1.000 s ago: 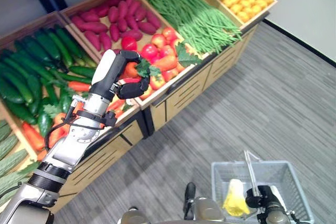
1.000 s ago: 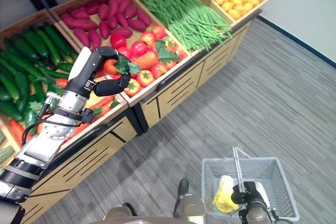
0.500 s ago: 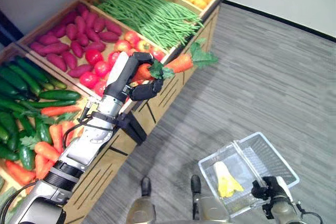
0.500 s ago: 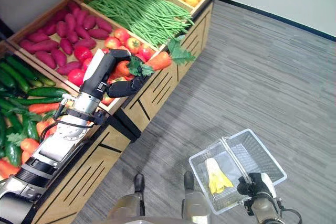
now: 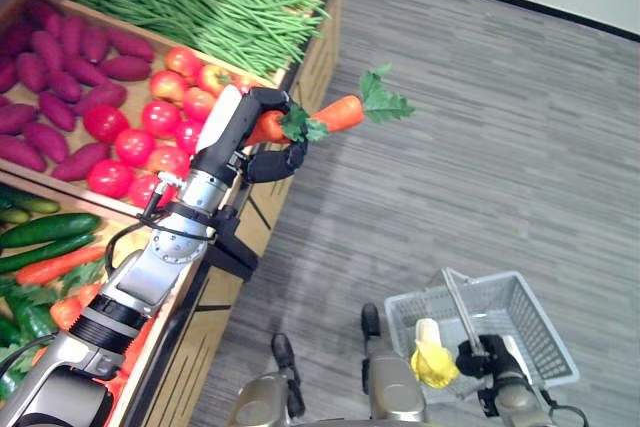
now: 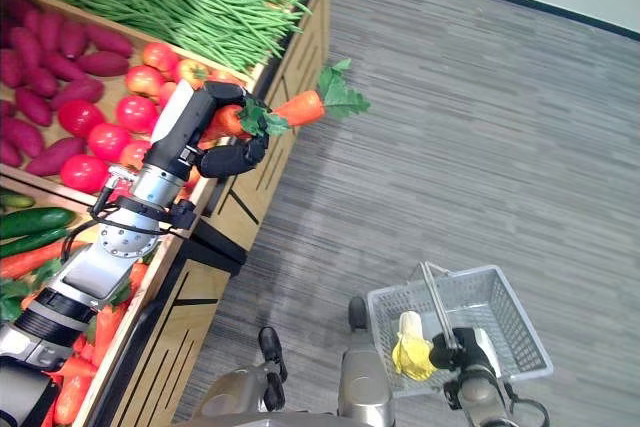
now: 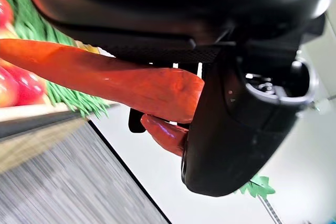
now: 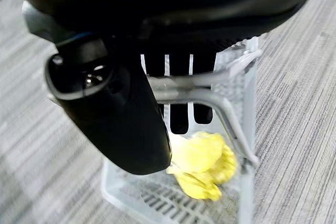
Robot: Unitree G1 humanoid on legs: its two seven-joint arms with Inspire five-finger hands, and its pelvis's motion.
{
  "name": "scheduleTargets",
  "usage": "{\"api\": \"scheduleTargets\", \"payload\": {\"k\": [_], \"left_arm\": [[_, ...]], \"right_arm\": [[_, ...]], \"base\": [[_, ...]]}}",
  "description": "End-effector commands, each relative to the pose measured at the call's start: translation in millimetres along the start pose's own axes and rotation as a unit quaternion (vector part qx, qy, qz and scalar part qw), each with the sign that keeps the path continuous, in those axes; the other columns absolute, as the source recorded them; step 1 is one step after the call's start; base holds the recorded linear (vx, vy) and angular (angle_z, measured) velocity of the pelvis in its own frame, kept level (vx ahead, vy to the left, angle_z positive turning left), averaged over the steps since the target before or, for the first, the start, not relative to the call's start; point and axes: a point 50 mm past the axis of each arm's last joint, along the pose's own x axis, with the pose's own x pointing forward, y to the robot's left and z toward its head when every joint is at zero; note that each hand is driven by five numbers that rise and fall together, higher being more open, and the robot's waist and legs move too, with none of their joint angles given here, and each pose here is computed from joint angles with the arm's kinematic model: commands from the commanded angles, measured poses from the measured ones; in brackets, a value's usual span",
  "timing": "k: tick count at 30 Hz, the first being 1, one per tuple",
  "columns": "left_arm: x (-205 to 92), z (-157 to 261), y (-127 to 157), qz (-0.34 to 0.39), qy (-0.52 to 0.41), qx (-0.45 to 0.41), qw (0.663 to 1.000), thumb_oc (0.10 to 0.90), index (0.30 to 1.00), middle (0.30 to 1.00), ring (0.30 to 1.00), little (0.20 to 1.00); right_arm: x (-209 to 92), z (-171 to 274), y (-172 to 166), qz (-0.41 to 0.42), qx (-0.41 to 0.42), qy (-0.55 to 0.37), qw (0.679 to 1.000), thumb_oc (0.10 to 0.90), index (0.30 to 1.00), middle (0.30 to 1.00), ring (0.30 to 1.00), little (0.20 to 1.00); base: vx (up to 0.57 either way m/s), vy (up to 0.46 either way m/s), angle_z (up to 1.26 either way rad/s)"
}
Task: Get the vegetables into the basket
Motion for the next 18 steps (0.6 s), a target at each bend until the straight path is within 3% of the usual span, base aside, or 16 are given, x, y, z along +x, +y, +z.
{"api": "scheduleTargets", "payload": {"k": [1,9,18], "left_arm": [[21,44,38,0.083,-0.127,0.001,0.988,0.400,0.300,0.300,0.300,0.300],[17,38,38,0.074,-0.109,0.007,0.991,0.400,0.300,0.300,0.300,0.300],[14,32,28,0.073,-0.094,-0.036,0.992,0.400,0.300,0.300,0.300,0.300]], "right_arm": [[2,-3,-30,-0.050,-0.020,-0.015,0.998,0.400,0.300,0.300,0.300,0.300],[-1,-9,-23,-0.038,-0.021,-0.012,0.999,0.400,0.300,0.300,0.300,0.300],[-2,-14,-44,-0.058,-0.028,-0.016,0.998,0.400,0.300,0.300,0.300,0.300]], "base": [[-0.10,0.039,-0.43],[-0.03,-0.119,-0.65],[-0.03,-0.189,-0.16]]}}
